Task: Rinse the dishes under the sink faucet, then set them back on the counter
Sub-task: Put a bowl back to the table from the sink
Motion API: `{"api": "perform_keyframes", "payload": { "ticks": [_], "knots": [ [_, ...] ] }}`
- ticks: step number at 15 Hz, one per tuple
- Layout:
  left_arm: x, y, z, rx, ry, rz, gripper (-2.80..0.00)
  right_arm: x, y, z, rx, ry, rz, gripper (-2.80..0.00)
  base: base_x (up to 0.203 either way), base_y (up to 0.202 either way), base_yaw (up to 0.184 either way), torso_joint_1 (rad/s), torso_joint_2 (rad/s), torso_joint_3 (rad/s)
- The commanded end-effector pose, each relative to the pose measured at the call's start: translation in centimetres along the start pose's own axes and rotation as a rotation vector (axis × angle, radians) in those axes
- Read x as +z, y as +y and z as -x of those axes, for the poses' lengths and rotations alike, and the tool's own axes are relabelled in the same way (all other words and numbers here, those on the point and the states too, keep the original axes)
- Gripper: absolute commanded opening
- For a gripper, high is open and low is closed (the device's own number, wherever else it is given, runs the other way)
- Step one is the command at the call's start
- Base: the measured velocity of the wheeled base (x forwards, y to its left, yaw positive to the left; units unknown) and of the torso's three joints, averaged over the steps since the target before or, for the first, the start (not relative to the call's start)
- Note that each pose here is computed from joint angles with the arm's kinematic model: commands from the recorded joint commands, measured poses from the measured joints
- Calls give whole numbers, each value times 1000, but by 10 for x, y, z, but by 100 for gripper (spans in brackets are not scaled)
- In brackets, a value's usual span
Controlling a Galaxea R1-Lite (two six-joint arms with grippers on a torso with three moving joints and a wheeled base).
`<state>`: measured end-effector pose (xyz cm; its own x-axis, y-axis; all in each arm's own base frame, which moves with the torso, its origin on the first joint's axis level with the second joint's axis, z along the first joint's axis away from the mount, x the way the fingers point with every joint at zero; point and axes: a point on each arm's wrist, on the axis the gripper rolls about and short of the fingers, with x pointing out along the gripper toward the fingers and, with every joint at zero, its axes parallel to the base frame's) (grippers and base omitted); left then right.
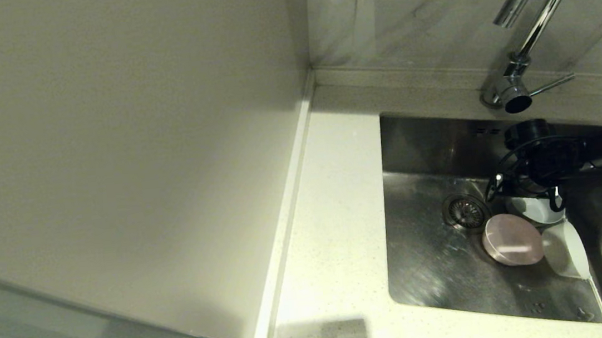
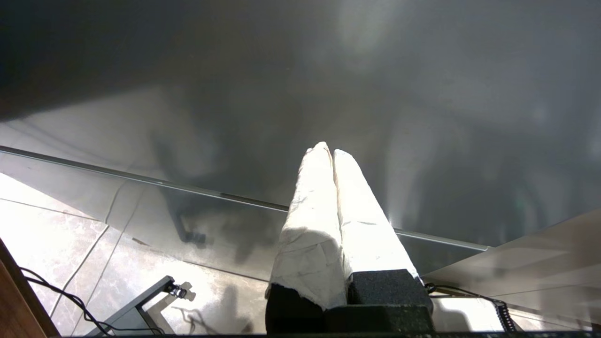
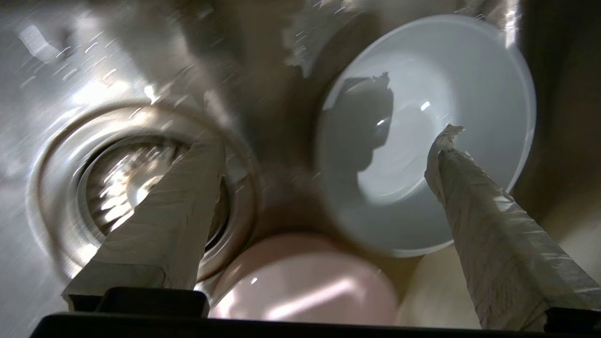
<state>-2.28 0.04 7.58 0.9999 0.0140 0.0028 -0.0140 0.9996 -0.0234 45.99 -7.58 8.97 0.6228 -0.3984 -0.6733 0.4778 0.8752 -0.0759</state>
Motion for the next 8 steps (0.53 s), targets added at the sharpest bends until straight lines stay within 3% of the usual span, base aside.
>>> {"api": "perform_keyframes", "payload": {
  "ticks": [1,5,6,8],
  "knots": [
    [0,0,0,1,-3,0,-280,3,-7,-12,-22,-3,-16,0,0,0,0,0,0,0],
    [0,0,0,3,-3,1,-280,-1,-11,-22,-34,11,-20,0,0,0,0,0,0,0],
    [0,0,0,1,-3,1,-280,-2,-12,-23,-36,14,-20,-280,0,0,0,0,0,0],
    [0,0,0,0,-5,0,-280,-3,-11,-24,-34,19,-18,-280,0,0,0,0,0,0]
  ]
}}
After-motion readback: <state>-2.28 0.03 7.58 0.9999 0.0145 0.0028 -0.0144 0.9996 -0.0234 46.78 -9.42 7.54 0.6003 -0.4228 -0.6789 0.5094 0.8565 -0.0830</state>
